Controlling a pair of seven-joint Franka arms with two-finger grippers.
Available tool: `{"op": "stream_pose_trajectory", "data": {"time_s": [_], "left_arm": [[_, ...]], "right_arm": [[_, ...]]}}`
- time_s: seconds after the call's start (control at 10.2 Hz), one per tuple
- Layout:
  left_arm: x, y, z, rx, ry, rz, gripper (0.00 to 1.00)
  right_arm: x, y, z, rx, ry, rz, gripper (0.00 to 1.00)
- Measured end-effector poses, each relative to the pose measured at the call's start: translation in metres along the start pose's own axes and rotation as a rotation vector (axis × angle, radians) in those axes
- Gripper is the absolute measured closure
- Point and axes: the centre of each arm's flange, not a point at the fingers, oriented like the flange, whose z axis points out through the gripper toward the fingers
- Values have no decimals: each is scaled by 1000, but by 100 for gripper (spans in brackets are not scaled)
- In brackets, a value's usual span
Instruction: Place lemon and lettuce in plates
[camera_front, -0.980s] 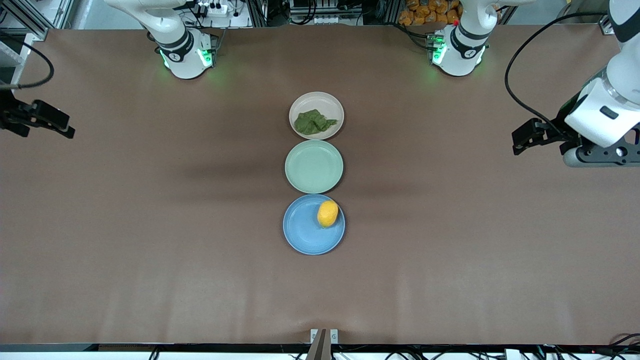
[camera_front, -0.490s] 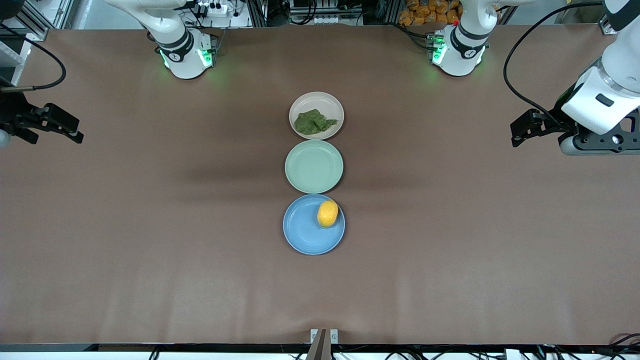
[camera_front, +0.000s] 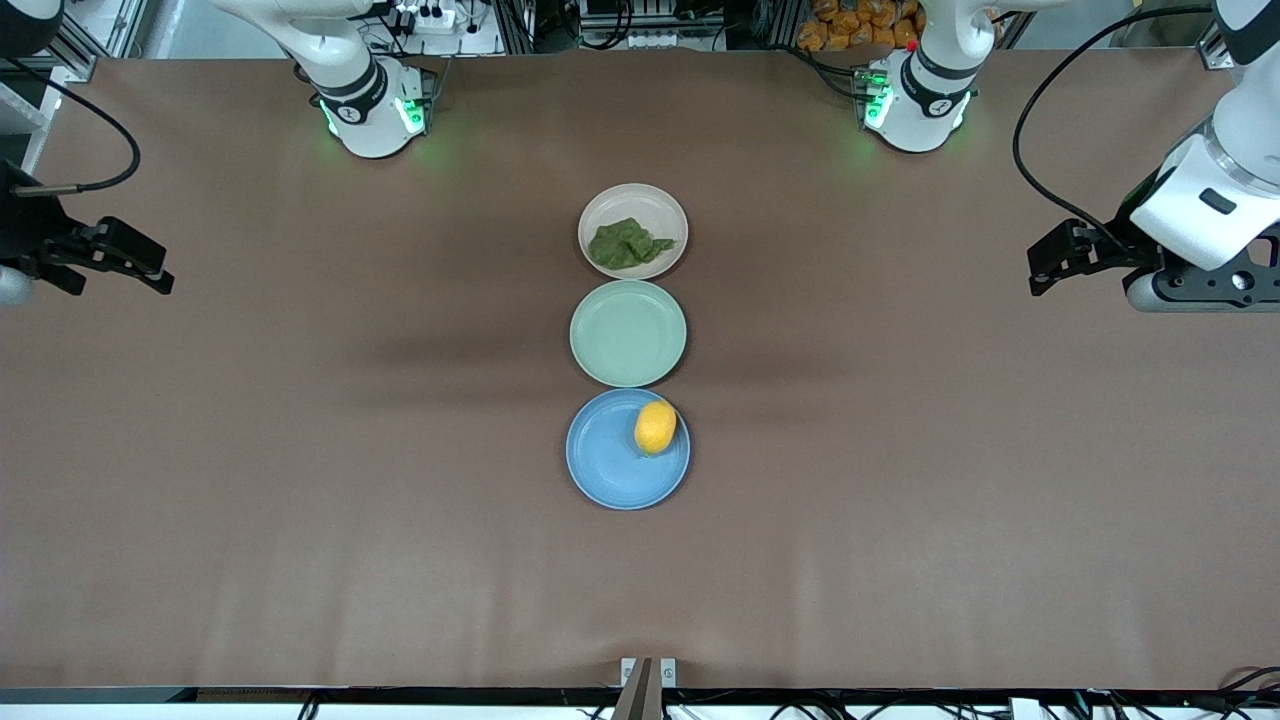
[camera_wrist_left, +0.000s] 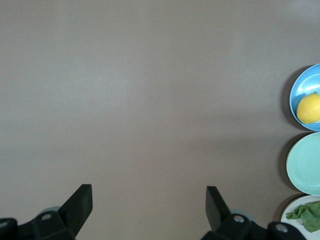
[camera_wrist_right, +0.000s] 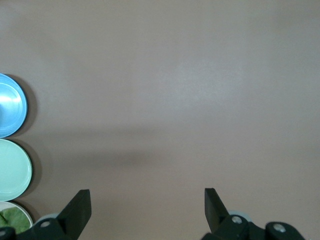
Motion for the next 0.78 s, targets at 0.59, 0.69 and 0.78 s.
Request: {"op": "stream_pose_trajectory", "data": {"time_s": [0.59, 0.69, 0.78], "left_arm": [[0, 0, -1, -1, 4, 2, 0], [0, 0, -3, -1, 10, 2, 0], [-1, 0, -4, -1, 13, 2, 0]], "right_arm": [[0, -4, 2, 0, 1, -6, 0], [1, -4, 2, 0, 4, -7, 0], [1, -6, 2, 1, 8, -10, 0]]}}
